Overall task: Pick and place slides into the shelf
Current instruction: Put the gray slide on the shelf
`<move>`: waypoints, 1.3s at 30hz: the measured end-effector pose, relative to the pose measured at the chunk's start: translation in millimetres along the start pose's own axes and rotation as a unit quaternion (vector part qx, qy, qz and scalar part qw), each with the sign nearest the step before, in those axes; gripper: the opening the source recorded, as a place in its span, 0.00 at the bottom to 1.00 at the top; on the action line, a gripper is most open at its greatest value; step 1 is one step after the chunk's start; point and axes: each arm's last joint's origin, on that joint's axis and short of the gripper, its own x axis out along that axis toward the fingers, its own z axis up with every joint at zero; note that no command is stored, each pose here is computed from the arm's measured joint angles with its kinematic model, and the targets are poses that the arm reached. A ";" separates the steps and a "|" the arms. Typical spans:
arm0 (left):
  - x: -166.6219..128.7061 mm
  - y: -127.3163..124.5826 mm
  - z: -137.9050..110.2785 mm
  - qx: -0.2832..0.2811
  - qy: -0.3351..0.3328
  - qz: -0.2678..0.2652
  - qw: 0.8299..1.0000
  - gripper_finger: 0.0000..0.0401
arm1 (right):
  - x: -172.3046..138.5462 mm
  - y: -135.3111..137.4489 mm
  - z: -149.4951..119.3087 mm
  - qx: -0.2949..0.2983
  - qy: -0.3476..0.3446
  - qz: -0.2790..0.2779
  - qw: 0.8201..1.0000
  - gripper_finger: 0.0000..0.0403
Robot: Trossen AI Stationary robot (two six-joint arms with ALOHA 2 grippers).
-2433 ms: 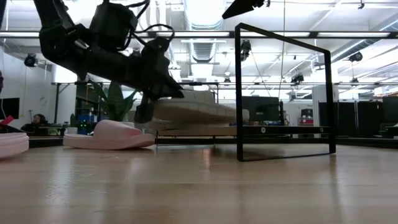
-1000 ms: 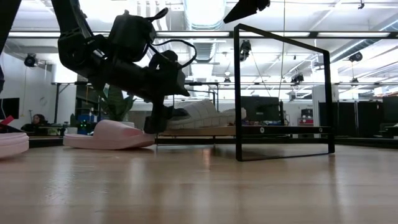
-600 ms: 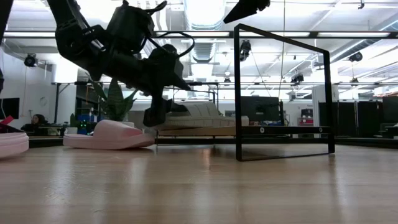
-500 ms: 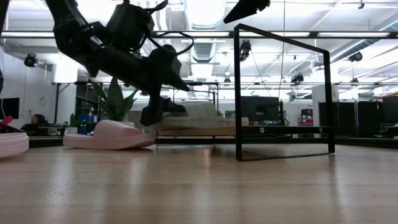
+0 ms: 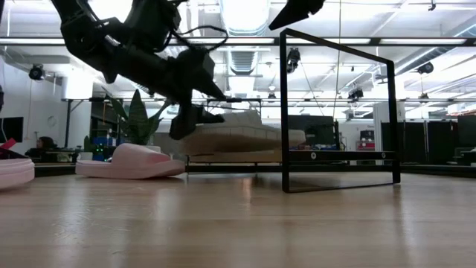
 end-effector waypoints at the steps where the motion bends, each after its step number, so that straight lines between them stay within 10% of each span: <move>1: 1.2 -2.1 -0.7 0.003 0.003 -0.003 1.000 0.63 | 0.3 0.3 -0.4 0.001 0.001 0.000 1.000 0.42; 39: 4.3 0.4 -7.8 0.023 0.038 -0.060 0.997 0.61 | 3.4 4.3 -6.3 -0.003 0.016 0.008 1.000 0.42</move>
